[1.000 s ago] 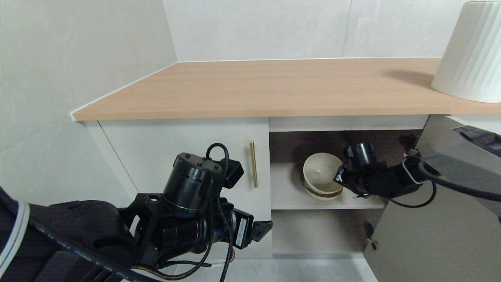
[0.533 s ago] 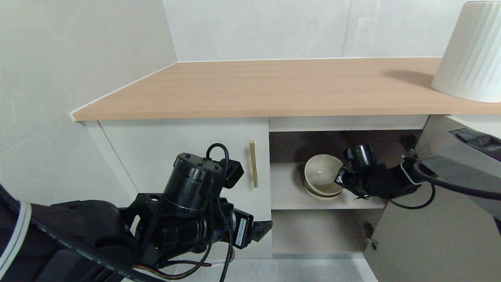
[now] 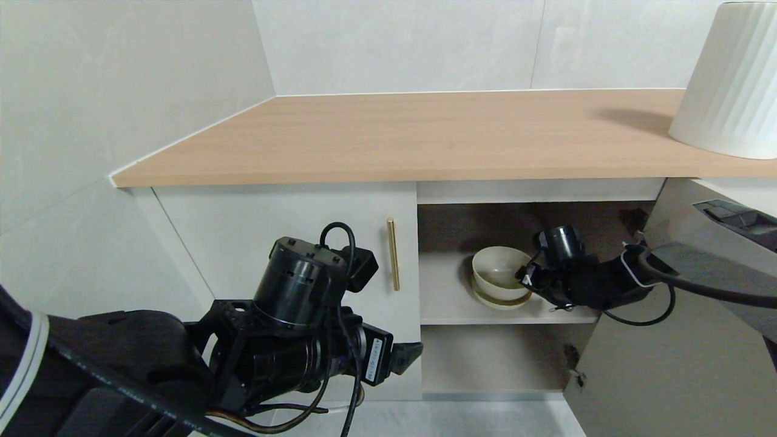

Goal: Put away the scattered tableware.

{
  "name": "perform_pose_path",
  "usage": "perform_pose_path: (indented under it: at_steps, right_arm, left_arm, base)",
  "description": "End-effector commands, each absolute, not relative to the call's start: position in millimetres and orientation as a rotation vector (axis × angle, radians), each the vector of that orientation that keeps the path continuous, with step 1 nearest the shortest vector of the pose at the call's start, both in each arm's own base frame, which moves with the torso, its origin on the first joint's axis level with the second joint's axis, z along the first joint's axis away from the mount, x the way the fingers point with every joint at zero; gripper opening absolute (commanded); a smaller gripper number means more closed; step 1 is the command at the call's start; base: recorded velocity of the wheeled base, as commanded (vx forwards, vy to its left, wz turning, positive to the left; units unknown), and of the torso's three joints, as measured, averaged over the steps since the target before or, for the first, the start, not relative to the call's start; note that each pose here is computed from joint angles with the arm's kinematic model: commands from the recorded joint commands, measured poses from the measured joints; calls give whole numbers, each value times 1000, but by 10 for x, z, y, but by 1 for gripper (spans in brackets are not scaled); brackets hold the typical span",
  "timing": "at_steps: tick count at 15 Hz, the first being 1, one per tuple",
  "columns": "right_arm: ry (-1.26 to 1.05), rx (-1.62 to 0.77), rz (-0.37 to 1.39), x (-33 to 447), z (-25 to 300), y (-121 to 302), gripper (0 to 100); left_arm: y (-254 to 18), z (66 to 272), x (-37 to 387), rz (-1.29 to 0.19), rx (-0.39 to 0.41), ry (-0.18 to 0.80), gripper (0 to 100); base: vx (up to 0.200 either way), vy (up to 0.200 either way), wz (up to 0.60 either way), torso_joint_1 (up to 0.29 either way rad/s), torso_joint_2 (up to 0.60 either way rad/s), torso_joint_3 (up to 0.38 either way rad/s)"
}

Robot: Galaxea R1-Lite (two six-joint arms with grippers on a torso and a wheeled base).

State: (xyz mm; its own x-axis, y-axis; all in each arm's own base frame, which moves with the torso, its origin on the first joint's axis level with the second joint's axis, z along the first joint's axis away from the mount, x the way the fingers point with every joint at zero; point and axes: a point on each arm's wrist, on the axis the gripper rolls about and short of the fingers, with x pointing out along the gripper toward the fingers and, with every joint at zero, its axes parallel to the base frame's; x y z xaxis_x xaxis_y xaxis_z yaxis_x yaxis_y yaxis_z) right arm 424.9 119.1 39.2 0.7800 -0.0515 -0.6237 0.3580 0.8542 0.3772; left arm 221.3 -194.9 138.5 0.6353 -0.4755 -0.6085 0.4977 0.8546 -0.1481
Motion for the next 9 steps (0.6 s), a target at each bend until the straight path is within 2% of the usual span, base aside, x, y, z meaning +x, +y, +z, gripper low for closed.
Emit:
perform_pose_path:
  at_steps: [1,4,6,9]
  right_arm:
    - [643,506,-227,4235,409,1207,100]
    - [639,507,-223,4190,475,1194,100]
    - [646,506,-194,4014,643,1205,100]
    - [642,516,-113,3546,1071,1142,100]
  left_arm:
    - [-1951,1379,2216,-555,34,687,100]
    - [-1921,1411,2230,-545,26,676,100]
    - [-1813,1523,2246,-522,-2,640,100]
    - [-1546,1828,2123,-489,-83,546,100]
  base:
    - [0,0,0,0,0,0]
    - [0,0,0,0,0,0]
    - [0,0,0,0,0,0]
    - [0,0,0,0,0,0]
